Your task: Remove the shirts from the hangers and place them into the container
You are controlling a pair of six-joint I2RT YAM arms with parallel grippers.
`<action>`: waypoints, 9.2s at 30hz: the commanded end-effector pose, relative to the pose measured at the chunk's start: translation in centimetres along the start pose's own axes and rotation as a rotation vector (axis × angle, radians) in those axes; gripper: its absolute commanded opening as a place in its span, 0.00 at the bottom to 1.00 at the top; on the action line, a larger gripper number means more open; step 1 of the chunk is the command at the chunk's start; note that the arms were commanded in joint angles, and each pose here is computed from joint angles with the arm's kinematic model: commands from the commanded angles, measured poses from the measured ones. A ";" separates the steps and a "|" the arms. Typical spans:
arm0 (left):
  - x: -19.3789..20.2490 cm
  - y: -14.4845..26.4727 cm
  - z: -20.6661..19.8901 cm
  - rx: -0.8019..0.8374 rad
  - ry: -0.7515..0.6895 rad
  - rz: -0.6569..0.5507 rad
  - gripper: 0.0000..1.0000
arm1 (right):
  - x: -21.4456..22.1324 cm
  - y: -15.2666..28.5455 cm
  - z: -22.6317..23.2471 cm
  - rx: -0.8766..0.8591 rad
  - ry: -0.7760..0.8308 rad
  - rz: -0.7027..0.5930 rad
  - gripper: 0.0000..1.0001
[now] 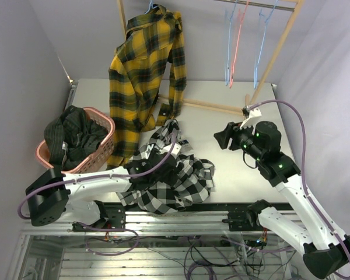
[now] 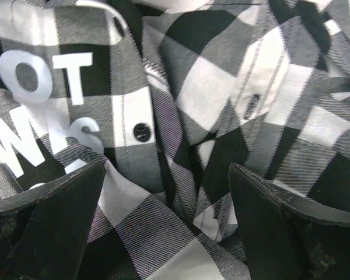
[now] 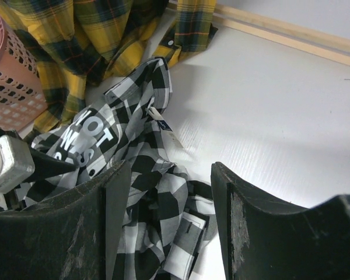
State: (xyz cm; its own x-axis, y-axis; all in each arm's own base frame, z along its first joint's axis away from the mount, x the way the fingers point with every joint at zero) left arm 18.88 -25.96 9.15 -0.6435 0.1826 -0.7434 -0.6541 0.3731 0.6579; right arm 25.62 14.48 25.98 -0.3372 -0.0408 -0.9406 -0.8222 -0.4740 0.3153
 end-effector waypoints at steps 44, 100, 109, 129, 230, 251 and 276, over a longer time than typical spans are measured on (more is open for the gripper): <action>-24.9 17.3 11.8 -0.265 0.125 -0.334 0.07 | 2.9 -2.0 0.2 -0.028 -0.046 0.038 0.57; 3.0 11.1 38.1 -1.349 0.776 0.416 0.07 | 5.2 -4.1 1.0 -0.101 -0.044 0.109 0.57; 6.1 7.2 37.4 -1.276 0.788 0.576 0.07 | 4.6 -3.9 0.8 -0.088 -0.034 0.096 0.57; -14.8 17.0 31.2 -0.835 0.649 -0.145 0.58 | 4.0 -3.5 1.1 -0.094 -0.044 0.090 0.57; -1.8 6.9 30.2 -0.959 0.599 0.233 0.10 | 6.3 -2.0 1.4 -0.106 -0.067 0.156 0.57; 3.2 9.9 32.2 -1.122 0.980 0.273 0.39 | 6.2 -2.0 1.5 -0.113 -0.068 0.164 0.57; -15.9 16.0 25.2 -0.321 0.632 -0.493 0.60 | -0.9 -5.3 9.6 -0.280 0.041 0.107 0.66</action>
State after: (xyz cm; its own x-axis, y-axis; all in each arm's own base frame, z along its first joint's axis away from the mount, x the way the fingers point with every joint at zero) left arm 27.00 1.44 27.82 -0.2905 -0.5642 -0.7728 -0.8947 -0.1262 0.4285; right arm 24.82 22.94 23.40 -0.4694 -0.1267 -0.8738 -0.5866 -0.6949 0.4159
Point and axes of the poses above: each gripper's point midway between its finger pads, its own y axis back along the fingers, its own z axis along the line the jaws close on, x = y × z, the point moved 1 cm from there along y, back along the fingers, and after that the axes turned 9 degrees about y, right-handed, at the moved point
